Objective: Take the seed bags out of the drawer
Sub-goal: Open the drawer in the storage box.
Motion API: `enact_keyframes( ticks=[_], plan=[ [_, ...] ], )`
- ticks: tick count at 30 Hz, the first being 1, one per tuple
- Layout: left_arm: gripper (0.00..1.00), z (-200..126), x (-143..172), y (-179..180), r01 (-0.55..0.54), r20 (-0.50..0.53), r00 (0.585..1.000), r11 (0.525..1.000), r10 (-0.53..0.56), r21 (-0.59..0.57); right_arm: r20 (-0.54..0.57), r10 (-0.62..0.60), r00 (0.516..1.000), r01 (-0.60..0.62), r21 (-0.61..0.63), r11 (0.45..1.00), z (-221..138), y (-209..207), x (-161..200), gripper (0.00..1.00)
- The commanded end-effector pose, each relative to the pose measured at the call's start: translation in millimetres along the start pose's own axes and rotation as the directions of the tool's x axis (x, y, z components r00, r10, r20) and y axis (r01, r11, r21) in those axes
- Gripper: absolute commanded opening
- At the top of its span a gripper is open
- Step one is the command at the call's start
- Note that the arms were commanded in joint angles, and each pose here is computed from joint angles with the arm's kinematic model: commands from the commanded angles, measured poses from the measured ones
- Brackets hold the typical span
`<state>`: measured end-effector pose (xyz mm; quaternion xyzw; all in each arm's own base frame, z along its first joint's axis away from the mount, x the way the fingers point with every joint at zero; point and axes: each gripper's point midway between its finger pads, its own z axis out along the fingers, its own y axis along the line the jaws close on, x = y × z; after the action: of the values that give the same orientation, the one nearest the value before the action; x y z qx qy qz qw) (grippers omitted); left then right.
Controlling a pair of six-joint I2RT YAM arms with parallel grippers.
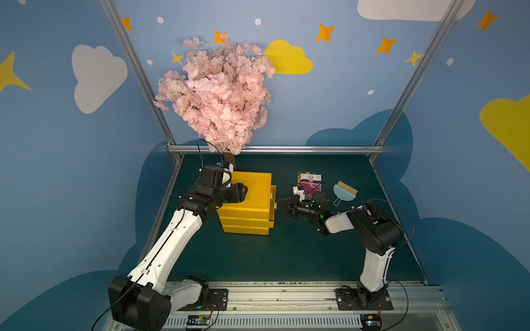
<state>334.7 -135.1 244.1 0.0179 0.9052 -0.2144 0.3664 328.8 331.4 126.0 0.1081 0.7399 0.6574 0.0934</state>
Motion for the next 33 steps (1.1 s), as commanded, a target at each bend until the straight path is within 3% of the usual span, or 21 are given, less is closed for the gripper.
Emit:
enact_keyframes(
  ticks=[1, 12, 33],
  plan=[
    [0.67, 14.6, 74.9, 28.0, 0.062, -0.278, 0.956, 0.992, -0.091, -0.11, -0.019, -0.012, 1.0, 0.012, -0.008, 1.0, -15.5, 3.4, 1.6, 0.28],
    [0.67, 15.2, 76.6, 29.0, 0.064, -0.28, 0.955, 0.991, -0.094, -0.113, 0.015, 0.023, 1.0, -0.023, 0.03, 0.999, -56.3, -17.9, -7.0, 0.26],
    [0.67, 16.1, 77.0, 28.9, 0.067, -0.279, 0.956, 0.992, -0.095, -0.11, 0.043, -0.039, 0.998, 0.032, 0.143, 0.989, -84.5, -14.6, -18.0, 0.26]
  ],
)
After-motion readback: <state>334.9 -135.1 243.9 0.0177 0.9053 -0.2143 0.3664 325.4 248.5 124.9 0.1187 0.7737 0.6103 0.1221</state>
